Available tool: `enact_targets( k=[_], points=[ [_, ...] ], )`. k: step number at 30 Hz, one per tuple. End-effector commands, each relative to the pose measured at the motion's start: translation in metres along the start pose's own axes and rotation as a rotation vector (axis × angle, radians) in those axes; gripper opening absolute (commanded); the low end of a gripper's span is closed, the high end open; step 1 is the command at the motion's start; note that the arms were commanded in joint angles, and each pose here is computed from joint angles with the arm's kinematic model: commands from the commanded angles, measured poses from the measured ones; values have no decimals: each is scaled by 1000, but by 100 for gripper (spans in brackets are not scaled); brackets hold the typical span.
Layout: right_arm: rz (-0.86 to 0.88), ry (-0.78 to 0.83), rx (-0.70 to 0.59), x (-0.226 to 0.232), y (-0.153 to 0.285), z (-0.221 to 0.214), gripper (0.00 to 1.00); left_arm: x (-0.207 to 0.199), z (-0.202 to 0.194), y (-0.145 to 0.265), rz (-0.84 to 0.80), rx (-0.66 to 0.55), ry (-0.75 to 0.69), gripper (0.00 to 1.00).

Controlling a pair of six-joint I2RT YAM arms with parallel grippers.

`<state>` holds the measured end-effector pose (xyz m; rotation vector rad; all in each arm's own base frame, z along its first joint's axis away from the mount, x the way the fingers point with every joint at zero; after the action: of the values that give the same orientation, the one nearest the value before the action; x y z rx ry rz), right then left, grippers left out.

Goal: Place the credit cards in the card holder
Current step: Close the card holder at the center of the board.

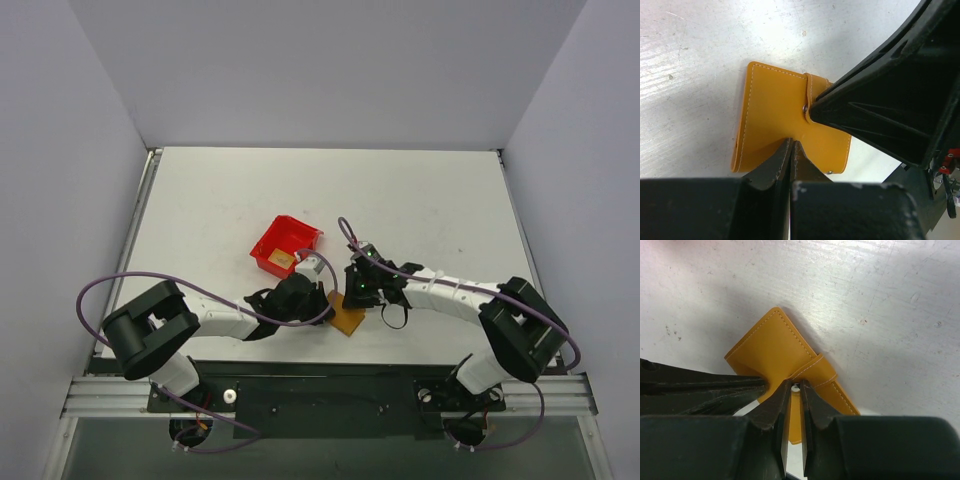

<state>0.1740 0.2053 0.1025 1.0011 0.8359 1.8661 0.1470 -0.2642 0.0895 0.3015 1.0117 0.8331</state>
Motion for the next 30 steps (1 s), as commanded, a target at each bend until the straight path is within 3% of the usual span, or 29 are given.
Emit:
enact_targets(
  k=[1,30],
  points=[
    [-85,41,117,0,-10,-17,7,7,-8,-3,36,51,-10,2],
    [-362,134,449,-10,-46,-50,2,9,-3,-2,36,38,-18,2]
  ],
)
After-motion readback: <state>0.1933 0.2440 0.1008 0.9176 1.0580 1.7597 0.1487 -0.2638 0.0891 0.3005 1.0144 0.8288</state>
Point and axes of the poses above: each gripper's point midway between its finger pads, its own y axis back along the fingers, its own x axis along the line the jaws close on, z = x × y, the point moved 10 cm from there along y, back along the fingers, and after that the axes turned 7 degrees about y, right-handed, at the moved point
